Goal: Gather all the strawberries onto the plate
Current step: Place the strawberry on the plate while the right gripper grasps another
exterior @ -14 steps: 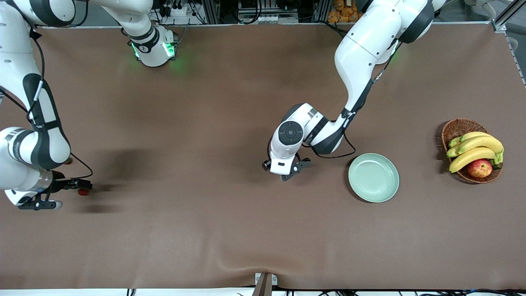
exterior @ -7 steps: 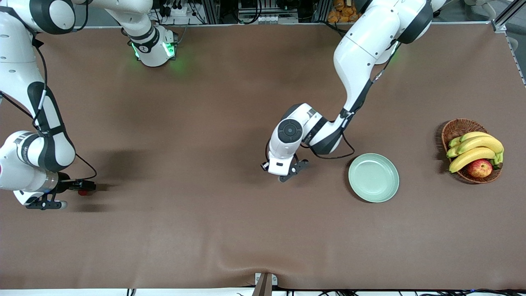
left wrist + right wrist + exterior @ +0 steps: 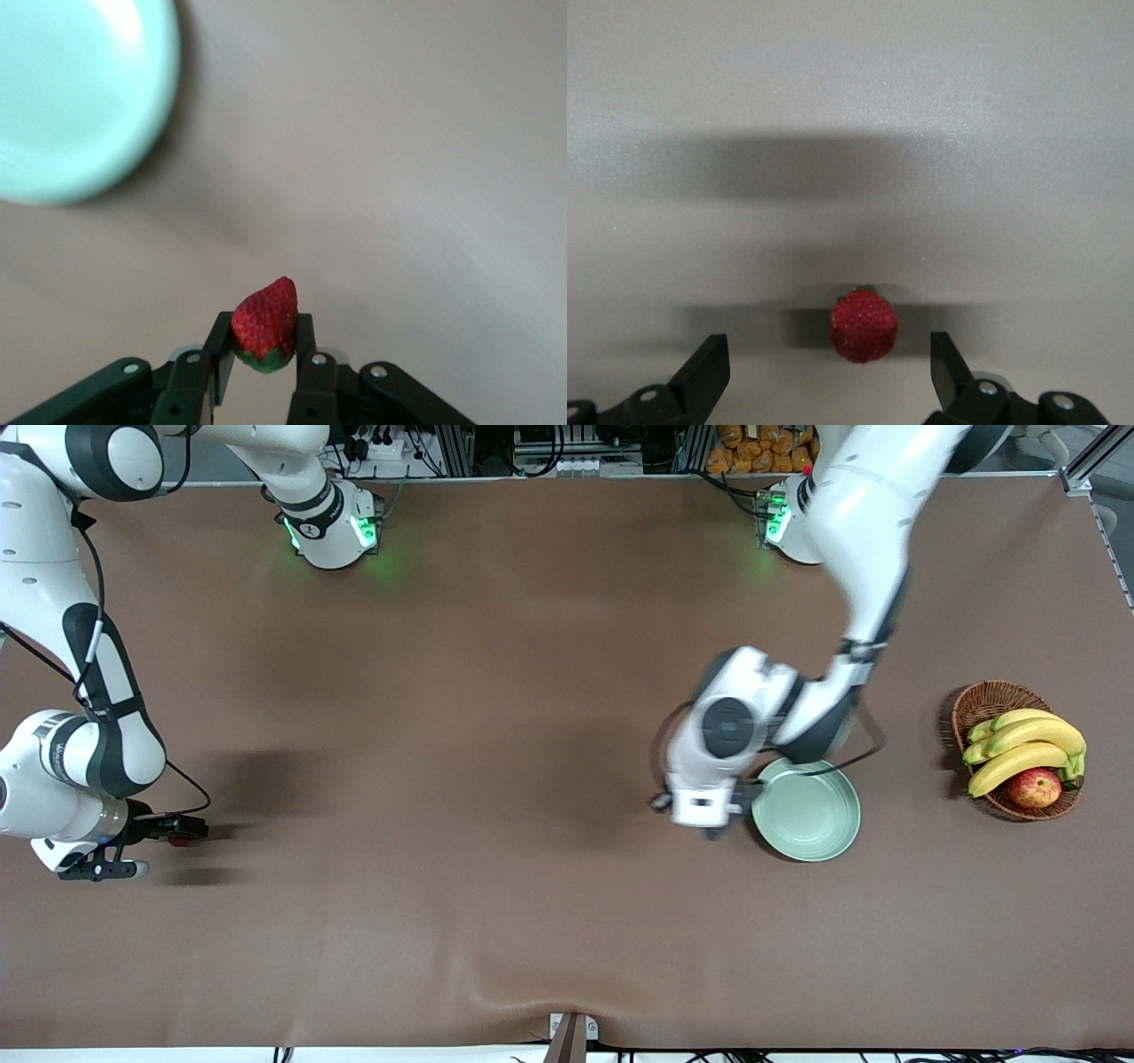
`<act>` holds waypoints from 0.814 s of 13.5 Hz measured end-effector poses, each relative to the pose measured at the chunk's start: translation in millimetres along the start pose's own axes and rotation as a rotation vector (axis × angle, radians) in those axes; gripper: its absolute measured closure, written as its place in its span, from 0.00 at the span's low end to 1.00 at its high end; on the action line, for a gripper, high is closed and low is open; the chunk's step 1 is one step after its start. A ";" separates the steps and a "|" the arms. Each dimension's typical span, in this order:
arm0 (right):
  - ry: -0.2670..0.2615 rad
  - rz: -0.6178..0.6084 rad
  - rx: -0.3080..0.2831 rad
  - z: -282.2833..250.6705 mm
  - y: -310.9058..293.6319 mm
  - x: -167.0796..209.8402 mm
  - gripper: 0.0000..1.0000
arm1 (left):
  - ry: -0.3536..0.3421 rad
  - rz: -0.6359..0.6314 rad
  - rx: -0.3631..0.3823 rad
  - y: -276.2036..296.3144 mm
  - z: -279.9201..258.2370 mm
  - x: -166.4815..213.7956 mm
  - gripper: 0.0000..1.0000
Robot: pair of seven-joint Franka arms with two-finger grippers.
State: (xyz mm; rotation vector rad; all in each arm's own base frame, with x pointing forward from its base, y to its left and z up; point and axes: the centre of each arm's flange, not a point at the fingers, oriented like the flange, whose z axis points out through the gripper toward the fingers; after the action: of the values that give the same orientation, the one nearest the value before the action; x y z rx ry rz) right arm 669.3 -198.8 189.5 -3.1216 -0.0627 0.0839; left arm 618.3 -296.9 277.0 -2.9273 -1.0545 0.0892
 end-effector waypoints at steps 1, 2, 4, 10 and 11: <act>-0.001 -0.009 -0.007 1.0 0.3 0.2 0.00 | 0.000 0.020 0.018 -24.6 1.4 27.0 0.68; 0.003 -0.017 -0.016 2.8 0.8 0.9 0.00 | 0.004 0.041 0.042 -48.8 7.3 53.7 0.68; 0.016 -0.023 -0.026 9.3 2.1 2.6 0.00 | 0.017 0.080 0.099 -91.0 27.5 97.1 0.68; 0.018 -0.022 -0.032 16.8 6.1 3.9 0.32 | 0.015 0.127 0.116 -137.1 70.3 148.1 0.62; 0.021 -0.026 -0.033 14.6 7.0 5.1 0.44 | 0.023 0.127 0.106 -140.1 64.4 155.6 0.51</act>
State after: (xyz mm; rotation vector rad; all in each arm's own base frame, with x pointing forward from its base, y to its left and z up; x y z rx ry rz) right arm 673.9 -205.3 174.6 -3.1531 -0.1051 0.0496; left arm 644.7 -89.2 212.4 -2.8893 -0.8325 0.1104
